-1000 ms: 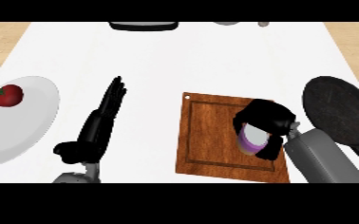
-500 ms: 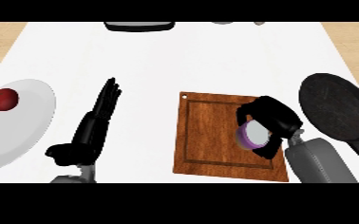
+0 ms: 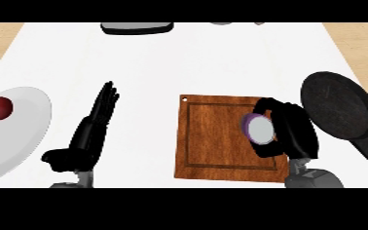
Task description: Pick the can from the cutting board and place it in the pan
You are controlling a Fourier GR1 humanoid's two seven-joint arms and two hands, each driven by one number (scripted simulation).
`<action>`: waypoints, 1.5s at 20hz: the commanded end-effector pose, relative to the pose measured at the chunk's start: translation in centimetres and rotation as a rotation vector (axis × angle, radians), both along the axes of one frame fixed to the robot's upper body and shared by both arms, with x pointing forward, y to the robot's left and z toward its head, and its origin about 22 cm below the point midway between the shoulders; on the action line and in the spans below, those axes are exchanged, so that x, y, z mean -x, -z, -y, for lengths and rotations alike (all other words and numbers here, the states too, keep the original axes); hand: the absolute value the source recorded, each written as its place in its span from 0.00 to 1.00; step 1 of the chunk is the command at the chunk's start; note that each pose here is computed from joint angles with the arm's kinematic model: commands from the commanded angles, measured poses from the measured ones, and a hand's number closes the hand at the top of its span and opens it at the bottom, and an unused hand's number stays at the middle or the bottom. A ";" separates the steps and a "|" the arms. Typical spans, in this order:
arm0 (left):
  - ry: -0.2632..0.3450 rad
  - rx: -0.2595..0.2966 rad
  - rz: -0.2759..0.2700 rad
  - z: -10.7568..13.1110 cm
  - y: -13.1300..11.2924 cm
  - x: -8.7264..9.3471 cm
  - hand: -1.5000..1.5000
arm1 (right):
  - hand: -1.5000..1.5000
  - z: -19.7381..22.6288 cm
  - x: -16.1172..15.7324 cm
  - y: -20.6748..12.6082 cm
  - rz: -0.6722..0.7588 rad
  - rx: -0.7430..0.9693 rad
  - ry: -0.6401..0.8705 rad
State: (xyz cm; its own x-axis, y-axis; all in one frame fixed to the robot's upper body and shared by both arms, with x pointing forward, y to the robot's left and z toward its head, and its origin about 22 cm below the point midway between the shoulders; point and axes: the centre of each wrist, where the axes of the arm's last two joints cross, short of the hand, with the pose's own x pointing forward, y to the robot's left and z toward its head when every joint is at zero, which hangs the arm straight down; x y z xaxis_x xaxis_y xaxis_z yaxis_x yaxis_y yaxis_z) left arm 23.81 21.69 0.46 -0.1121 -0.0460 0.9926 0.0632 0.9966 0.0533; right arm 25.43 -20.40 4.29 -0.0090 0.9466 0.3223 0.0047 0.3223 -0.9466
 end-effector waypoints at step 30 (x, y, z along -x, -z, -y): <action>0.064 -0.007 0.024 -0.9 -1.0 -2.2 0.50 | 1.00 19.0 -1.5 0.9 0.611 -0.189 0.643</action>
State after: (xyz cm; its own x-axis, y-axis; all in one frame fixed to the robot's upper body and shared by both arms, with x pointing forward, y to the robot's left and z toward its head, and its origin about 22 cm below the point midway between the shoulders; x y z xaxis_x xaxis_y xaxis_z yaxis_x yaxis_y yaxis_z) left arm 25.05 21.10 1.20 -0.1345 -0.0359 0.9903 0.1229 0.9910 0.0527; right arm 26.27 -37.18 5.21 0.2881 0.7797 0.5559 0.6676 0.2526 -0.7004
